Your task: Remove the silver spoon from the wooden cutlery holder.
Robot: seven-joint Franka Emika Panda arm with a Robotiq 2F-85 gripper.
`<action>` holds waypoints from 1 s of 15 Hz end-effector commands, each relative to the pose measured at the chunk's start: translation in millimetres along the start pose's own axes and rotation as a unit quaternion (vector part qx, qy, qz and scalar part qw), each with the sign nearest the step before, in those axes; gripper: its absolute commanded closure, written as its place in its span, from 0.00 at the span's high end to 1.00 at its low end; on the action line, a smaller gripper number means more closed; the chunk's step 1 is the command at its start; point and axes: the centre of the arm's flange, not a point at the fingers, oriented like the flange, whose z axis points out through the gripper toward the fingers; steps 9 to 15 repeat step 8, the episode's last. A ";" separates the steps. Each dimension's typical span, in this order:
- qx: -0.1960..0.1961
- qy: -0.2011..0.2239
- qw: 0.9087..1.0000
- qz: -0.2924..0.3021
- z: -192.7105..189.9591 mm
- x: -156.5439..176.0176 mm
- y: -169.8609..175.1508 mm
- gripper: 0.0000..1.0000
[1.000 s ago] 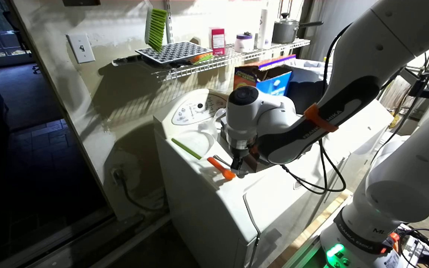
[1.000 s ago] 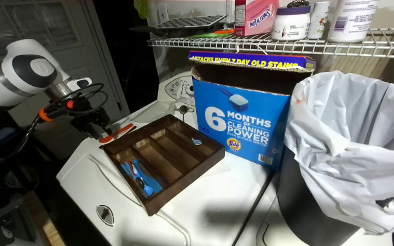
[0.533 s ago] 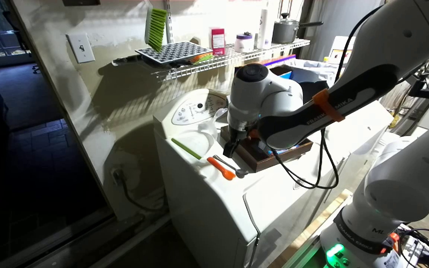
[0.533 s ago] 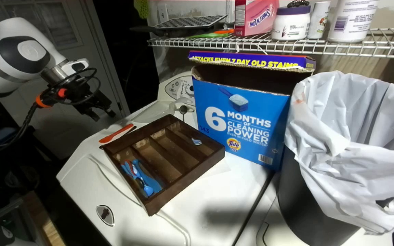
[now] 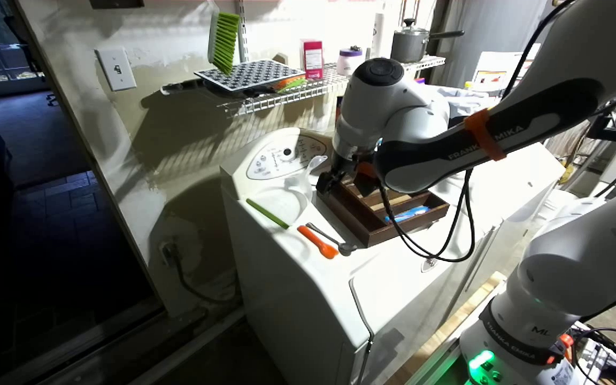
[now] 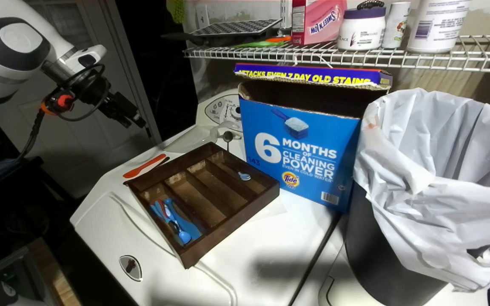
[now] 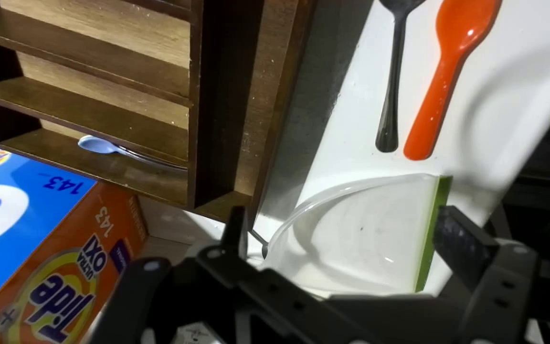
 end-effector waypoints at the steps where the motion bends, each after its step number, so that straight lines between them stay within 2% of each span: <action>1: 0.003 0.004 1.000 0.007 -4.4 1.5 1.4 1.00; 15: 0.004 0.009 1.000 0.014 -9.3 2.6 2.9 1.00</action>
